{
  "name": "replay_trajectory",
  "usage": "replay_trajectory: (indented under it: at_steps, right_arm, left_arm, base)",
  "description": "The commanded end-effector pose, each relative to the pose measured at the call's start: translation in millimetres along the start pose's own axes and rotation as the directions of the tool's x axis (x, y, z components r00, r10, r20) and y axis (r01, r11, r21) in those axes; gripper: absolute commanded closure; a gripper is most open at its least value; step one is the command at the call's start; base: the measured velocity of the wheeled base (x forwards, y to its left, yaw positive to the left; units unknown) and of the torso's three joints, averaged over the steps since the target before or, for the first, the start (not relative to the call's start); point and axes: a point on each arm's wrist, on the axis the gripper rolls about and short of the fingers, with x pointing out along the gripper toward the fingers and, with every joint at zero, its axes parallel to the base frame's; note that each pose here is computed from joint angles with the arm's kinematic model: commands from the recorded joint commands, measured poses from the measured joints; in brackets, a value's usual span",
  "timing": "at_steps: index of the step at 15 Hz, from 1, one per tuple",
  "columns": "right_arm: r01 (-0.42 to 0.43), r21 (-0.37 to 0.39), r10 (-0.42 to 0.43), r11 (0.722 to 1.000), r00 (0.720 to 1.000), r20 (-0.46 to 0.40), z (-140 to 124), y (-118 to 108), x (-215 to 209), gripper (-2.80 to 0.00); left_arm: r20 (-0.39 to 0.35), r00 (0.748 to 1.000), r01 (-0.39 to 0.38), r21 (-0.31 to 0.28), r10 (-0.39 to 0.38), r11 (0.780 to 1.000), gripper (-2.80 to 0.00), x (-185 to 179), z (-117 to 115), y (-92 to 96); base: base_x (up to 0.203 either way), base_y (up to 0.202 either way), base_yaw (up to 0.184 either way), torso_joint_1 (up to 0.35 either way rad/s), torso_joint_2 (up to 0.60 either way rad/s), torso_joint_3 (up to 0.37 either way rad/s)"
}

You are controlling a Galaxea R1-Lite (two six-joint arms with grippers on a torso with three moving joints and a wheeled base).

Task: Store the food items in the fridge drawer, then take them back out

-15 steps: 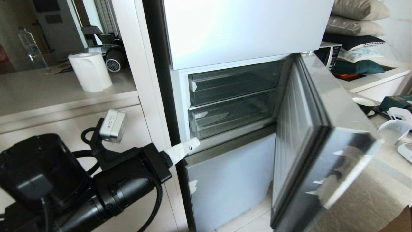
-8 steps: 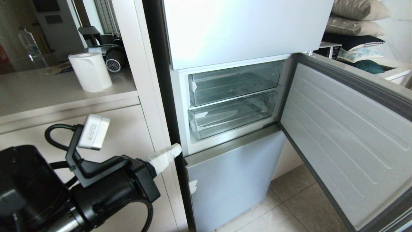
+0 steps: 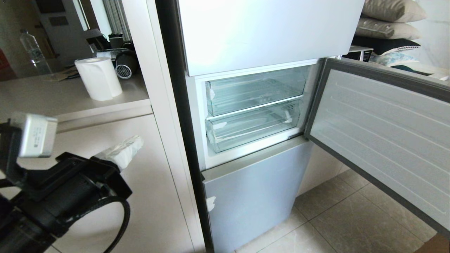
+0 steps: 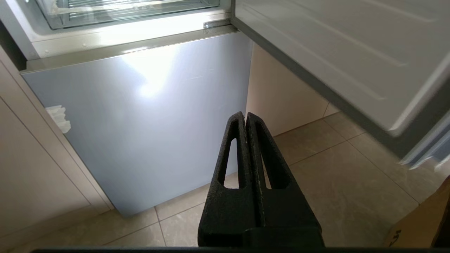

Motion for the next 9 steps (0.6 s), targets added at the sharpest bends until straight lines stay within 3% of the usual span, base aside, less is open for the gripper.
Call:
replay_trajectory:
  at_steps: [1, 4, 6, 7, 9]
  right_arm:
    - [0.001, 0.0, -0.001, 1.0, 1.0, 0.0, 0.1, 0.0, 0.1, 0.0]
    - [0.0, 0.0, 0.0, 1.0, 1.0, 0.0, 0.1, 0.0, 0.1, 0.0]
    - [0.0, 0.0, 0.0, 1.0, 1.0, 0.0, 0.1, 0.0, 0.1, 0.0]
    - [-0.002, 0.0, 0.002, 1.0, 1.0, 0.0, 0.1, 0.0, 0.1, 0.0]
    - [0.0, 0.0, 0.0, 1.0, 1.0, 0.0, 0.1, -0.1, 0.1, 0.0]
  left_arm:
    - [0.058, 0.998, -0.027, 0.0, 0.027, 1.0, 0.0, -24.4, 13.9, 7.9]
    - [0.065, 0.994, -0.083, 0.004, 0.083, 0.997, 0.0, -44.9, 20.4, 13.4]
    - [0.116, 0.972, -0.205, 0.007, 0.202, 0.979, 0.0, -64.2, 32.7, 23.9]
    - [0.142, 0.948, -0.289, 0.008, 0.285, 0.957, 0.0, -75.5, 38.9, 31.6]
    - [0.169, 0.851, -0.51, 0.033, 0.498, 0.86, 0.0, -101.8, 44.0, 48.3]
  base:
    - [0.0, 0.0, 0.0, 0.0, 0.0, 0.0]
    - [0.0, 0.0, 0.0, 0.0, 0.0, 0.0]
    - [0.0, 0.0, 0.0, 0.0, 0.0, 0.0]
    - [0.0, 0.0, 0.0, 0.0, 0.0, 0.0]
    - [0.0, 0.0, 0.0, 0.0, 0.0, 0.0]
